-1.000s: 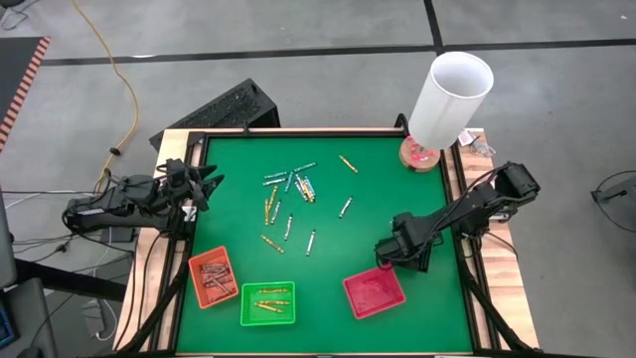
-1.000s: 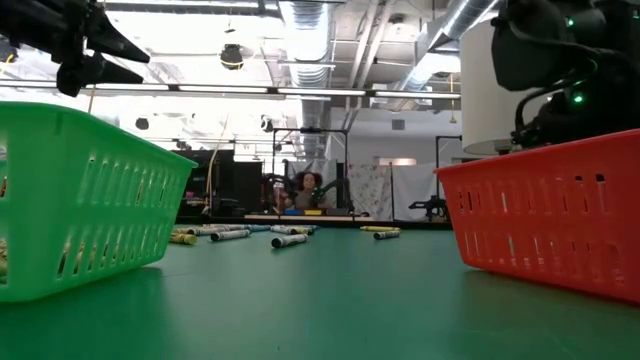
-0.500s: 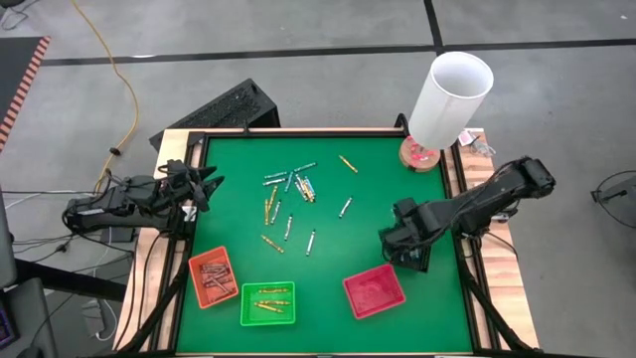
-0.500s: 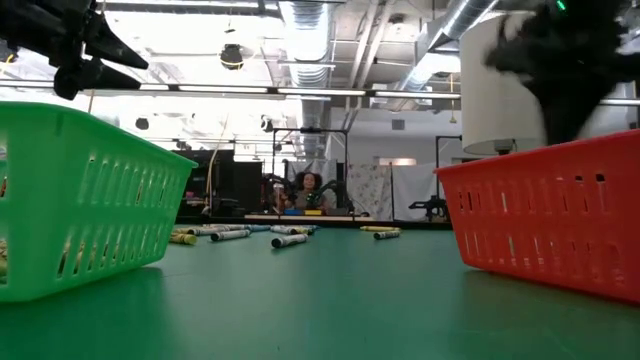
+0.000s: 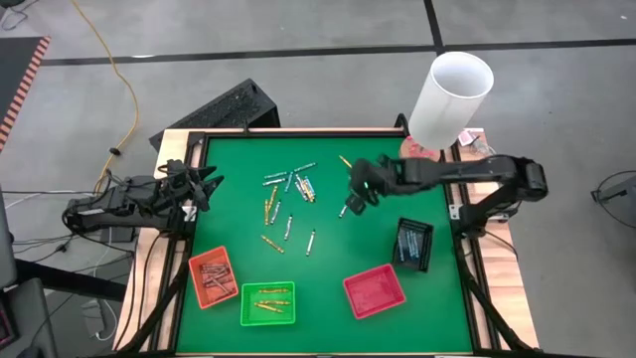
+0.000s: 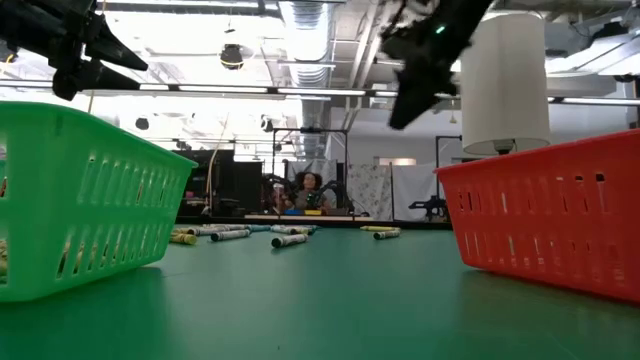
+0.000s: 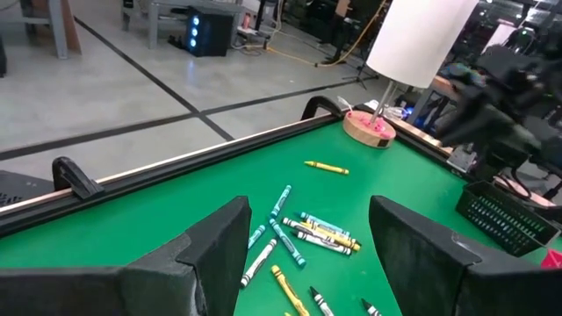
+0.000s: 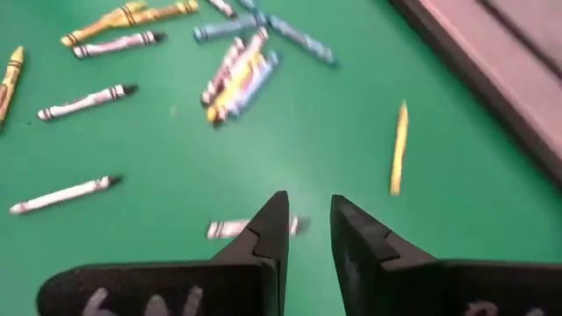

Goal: Sort crayons
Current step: Put the blue crayon into the black bin

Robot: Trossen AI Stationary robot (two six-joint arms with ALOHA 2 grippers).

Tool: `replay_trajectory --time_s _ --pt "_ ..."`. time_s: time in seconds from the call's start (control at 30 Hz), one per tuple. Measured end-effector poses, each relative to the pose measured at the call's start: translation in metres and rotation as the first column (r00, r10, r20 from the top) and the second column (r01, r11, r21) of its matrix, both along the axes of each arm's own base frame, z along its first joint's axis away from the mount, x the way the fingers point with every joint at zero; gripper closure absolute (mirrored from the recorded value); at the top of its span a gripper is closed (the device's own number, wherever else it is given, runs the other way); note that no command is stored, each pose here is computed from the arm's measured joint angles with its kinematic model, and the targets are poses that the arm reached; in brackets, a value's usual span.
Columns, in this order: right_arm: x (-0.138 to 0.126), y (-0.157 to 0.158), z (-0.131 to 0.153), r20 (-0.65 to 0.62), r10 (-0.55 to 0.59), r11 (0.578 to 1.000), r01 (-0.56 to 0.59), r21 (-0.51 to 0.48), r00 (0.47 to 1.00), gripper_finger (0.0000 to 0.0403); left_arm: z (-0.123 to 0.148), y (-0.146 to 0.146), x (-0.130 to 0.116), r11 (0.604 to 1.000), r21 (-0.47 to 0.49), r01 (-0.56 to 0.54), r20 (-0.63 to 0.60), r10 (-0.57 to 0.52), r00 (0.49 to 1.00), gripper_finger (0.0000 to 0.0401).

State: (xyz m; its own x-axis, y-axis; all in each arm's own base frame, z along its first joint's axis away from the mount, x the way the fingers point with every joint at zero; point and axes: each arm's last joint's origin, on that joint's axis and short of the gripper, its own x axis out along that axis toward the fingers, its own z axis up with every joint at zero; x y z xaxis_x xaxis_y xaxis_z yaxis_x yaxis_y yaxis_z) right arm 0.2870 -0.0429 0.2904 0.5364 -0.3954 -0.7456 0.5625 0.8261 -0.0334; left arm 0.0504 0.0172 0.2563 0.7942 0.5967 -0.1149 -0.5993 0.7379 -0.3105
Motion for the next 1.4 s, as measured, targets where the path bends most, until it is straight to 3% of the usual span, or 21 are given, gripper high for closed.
replay_trajectory --time_s 0.17,0.33,0.6,0.8,1.2,1.4 --pt "0.023 -0.042 -0.011 0.057 0.172 0.985 -0.17 -0.036 0.983 0.0321 0.0 0.0 0.0 1.0 0.0 0.0 0.0 0.0 1.0 0.0178" --pt "0.038 -0.07 -0.03 0.053 0.273 0.959 -0.268 -0.088 0.96 0.0321 0.0 0.0 0.0 1.0 0.0 0.0 -0.001 0.0 1.0 0.0178" --pt "0.074 -0.105 -0.035 -0.066 0.346 0.929 -0.351 -0.118 0.936 0.0321 0.0 0.0 0.0 1.0 0.0 -0.001 0.0 0.001 1.0 0.0178" --pt "0.115 -0.122 -0.036 -0.218 0.469 0.854 -0.502 -0.138 0.856 0.0321 0.0 0.0 0.0 1.0 0.0 -0.001 -0.004 0.001 1.0 0.0178" --pt "0.169 -0.147 -0.054 -0.326 0.592 0.758 -0.647 -0.086 0.737 0.0321 -0.001 0.0 0.0 1.0 -0.002 -0.002 -0.015 0.001 1.0 0.0178" --pt "0.18 -0.161 -0.074 -0.338 0.613 0.751 -0.66 -0.034 0.715 0.0321 -0.002 0.0 0.0 1.0 -0.002 -0.001 -0.015 0.001 1.0 0.0178"
